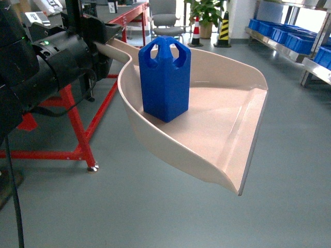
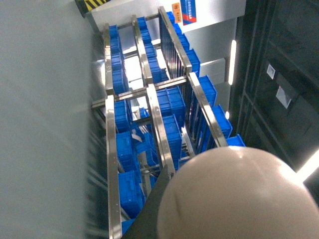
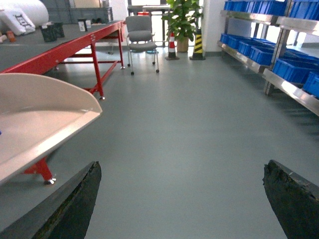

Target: Place part in tray to right shelf

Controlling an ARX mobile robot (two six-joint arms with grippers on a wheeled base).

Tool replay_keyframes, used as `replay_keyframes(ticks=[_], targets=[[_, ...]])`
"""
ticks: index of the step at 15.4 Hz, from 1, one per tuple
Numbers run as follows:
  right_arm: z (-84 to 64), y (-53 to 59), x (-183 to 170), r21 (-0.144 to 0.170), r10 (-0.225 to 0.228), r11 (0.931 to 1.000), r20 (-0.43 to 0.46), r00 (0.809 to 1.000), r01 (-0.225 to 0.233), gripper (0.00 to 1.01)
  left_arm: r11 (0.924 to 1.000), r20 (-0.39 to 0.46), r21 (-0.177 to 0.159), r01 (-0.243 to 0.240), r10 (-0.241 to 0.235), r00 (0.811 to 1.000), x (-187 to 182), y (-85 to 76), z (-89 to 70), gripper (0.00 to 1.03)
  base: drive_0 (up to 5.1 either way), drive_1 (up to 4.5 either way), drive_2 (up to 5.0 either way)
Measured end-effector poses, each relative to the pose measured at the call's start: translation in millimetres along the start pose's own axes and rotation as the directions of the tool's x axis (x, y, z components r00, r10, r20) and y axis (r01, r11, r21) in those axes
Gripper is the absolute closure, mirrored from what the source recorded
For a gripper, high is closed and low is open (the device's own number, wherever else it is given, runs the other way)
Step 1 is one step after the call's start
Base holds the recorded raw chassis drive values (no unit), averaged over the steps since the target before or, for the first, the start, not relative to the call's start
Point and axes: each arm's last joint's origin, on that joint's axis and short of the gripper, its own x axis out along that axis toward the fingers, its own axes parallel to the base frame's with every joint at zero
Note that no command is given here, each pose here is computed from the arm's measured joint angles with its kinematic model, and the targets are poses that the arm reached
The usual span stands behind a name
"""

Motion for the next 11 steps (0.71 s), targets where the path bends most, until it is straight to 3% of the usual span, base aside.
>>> replay_keyframes(ticks=[3, 6, 11], targets=[[0.1, -0.1, -0.1, 0.000, -0.003, 1.0000, 0.001, 1.000, 0.003, 0.03, 1.0000, -0.031, -0.005, 0.007, -0.008, 0.999, 1.2, -1.9, -7.8, 0.91, 0.0, 0.00, 0.0], [0.1, -0.1, -0.3, 0.000, -0.003, 1.0000, 0.002, 1.000, 0.003, 0.03, 1.0000, 0.003, 0.002, 0.006, -0.006, 1.000, -0.4, -0.8, 1.0, 0.91, 0.0, 4.30, -4.3], [0.3, -0.1, -0.4, 0.000, -0.003, 1.0000, 0.005, 1.000, 0.003, 0.03, 1.0000, 0.002, 0.001, 0.004, -0.004, 1.000, -0.4, -0.4, 1.1, 0.91, -0.2, 4.02, -4.4]])
